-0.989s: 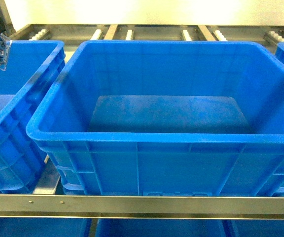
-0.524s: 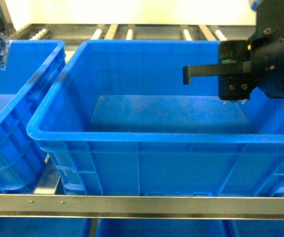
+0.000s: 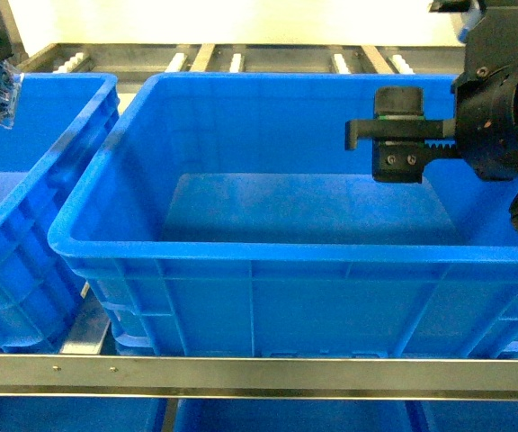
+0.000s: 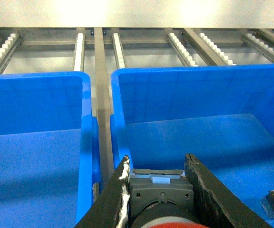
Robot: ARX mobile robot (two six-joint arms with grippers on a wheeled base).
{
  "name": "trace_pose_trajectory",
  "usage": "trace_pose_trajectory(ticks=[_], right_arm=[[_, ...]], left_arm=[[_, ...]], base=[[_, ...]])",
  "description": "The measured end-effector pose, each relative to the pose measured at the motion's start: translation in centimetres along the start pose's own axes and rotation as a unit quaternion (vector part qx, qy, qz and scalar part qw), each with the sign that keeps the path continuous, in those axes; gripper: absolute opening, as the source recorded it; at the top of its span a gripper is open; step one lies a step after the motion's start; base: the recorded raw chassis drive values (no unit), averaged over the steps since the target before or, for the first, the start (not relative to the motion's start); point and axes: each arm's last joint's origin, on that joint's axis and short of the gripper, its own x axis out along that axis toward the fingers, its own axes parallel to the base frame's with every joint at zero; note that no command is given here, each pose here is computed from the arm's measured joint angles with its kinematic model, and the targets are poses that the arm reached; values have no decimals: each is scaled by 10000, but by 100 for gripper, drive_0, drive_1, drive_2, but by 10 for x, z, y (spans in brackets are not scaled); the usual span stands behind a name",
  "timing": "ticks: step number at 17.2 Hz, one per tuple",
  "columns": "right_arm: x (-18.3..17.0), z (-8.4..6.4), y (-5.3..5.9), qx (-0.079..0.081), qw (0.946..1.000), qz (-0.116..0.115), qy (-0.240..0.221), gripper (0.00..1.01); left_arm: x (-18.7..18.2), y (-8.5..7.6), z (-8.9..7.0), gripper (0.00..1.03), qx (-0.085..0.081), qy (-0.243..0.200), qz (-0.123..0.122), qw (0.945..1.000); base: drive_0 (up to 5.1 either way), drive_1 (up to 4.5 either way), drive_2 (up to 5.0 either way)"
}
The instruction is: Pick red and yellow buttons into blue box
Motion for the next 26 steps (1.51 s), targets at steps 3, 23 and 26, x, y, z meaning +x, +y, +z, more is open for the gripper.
trace_pose_trajectory(ticks=[3,23,26], right_arm=[[-10,1,-5,-10,9992,-147,-373,97],[-202,-66,-132,423,9506,-1346,-2766,98],[-202,-66,-132,425,9504,-1348,-2770,98]], left_arm=[[0,0,0,27,-2,0,4,10000],[0,-2,0,27,3,2,89,10000],[14,-7,4,27,-18,108,132,9999]], base=[[0,0,0],[0,0,0],[0,0,0]])
